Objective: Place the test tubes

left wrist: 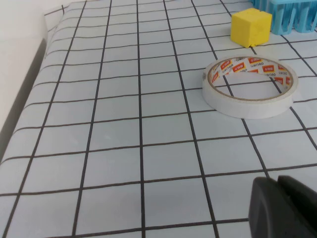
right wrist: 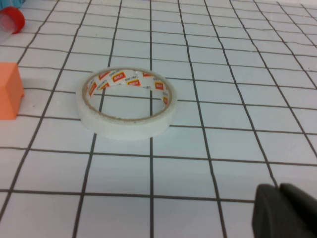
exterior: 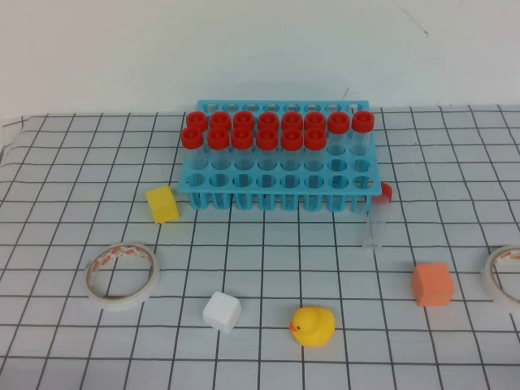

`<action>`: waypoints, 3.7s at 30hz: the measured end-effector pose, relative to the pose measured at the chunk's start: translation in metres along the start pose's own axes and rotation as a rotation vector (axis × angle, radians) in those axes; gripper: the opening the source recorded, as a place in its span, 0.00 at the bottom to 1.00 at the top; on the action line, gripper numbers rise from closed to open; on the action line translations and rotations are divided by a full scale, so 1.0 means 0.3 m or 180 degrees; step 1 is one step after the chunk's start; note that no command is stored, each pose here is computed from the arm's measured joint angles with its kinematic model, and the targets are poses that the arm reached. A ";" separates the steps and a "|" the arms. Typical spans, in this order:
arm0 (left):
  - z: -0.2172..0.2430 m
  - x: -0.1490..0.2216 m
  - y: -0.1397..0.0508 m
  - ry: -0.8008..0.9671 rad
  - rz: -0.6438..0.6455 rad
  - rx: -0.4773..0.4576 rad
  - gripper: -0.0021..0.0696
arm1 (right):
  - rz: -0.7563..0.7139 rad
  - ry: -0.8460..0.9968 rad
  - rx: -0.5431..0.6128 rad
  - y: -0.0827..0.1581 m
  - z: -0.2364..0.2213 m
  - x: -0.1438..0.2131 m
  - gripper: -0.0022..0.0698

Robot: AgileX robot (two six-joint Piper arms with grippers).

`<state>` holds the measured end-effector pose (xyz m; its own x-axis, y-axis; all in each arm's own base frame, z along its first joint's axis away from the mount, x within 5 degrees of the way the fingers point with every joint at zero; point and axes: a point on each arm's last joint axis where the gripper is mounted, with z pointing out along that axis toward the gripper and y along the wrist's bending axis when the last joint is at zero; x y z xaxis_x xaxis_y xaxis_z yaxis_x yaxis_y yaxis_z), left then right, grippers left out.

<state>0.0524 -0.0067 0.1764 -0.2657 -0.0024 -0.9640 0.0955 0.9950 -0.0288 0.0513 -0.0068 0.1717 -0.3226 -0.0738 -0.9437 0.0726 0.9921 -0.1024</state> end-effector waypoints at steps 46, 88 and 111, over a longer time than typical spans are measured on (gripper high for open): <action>-0.004 -0.053 0.004 -0.0576 0.0008 -0.0044 0.03 | -0.0022 -0.0522 0.0012 0.000 0.000 -0.042 0.03; -0.099 -0.606 -0.003 -0.0640 0.0492 -0.0170 0.03 | -0.0037 -0.0442 -0.0105 -0.041 -0.119 -0.524 0.03; 0.019 -0.445 -0.023 0.1095 0.0062 0.0150 0.03 | -0.0758 0.2385 -0.2023 0.350 0.760 -0.643 0.03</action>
<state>0.0928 -0.0138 0.3038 -0.5704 0.0583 -0.8193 0.1458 0.9888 -0.0312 0.3362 0.0884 0.2713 -0.7885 -0.4110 -0.4575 -0.5167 0.8462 0.1304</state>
